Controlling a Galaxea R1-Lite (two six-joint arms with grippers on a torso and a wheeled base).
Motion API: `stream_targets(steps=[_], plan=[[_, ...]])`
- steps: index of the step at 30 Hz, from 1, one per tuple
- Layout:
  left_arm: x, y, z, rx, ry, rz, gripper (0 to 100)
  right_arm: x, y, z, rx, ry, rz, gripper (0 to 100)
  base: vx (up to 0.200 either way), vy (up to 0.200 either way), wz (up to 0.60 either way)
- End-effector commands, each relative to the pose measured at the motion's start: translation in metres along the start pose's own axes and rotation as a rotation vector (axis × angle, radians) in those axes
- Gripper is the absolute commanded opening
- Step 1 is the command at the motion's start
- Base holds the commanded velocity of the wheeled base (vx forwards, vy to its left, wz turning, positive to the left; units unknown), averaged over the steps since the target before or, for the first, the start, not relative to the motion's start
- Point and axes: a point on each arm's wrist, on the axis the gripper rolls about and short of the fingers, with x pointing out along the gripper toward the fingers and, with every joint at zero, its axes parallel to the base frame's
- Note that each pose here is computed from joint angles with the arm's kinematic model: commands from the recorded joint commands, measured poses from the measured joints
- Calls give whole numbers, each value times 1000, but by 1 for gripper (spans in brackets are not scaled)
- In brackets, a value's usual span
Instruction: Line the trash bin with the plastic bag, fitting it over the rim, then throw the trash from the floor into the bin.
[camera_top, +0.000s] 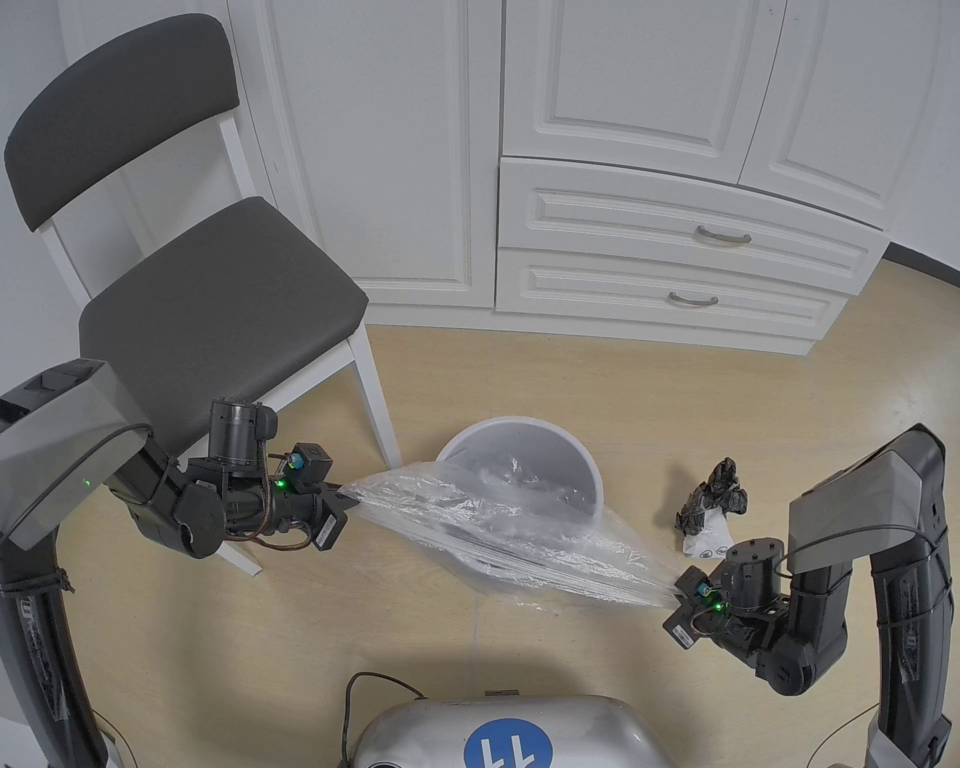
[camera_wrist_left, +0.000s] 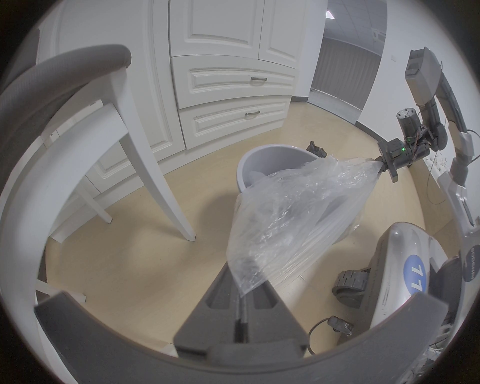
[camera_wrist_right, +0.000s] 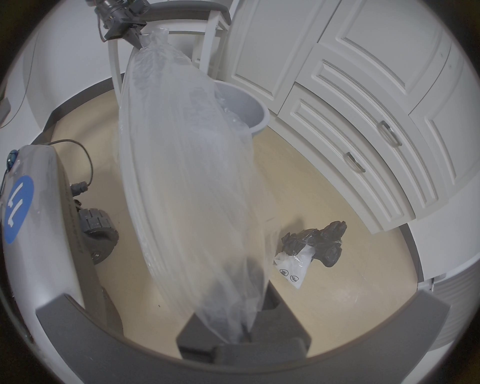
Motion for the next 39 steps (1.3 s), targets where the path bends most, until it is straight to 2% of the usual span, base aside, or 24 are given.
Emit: stream_targets(steps=[1, 6, 16, 20, 24, 27, 30, 33, 39], plan=[[20, 2, -11, -12, 22, -1, 0, 19, 5, -1, 29, -16, -24, 0, 0, 0, 0], [35, -1, -15, -29, 12, 34, 0, 38, 9, 4, 112, -42, -68, 0, 0, 0, 0], [53, -4, -16, -39, -16, 77, 0, 58, 17, 13, 174, -98, -71, 0, 0, 0, 0], [56, -5, -7, -90, -59, 110, 0, 60, 19, 21, 212, -128, -81, 0, 0, 0, 0], [56, -4, -6, -92, -73, 116, 0, 58, 17, 22, 215, -116, -106, 0, 0, 0, 0], [52, -2, -9, -90, -60, 116, 0, 51, 18, 14, 191, -69, -115, 0, 0, 0, 0], [33, 3, -17, -42, -39, 93, 0, 44, 17, 8, 149, -35, -108, 0, 0, 0, 0], [25, 2, -16, 8, -32, 55, 0, 41, 14, 11, 140, -44, -113, 0, 0, 0, 0], [38, -4, -21, 1, 5, 21, 0, 41, 15, 14, 140, -54, -112, 0, 0, 0, 0]])
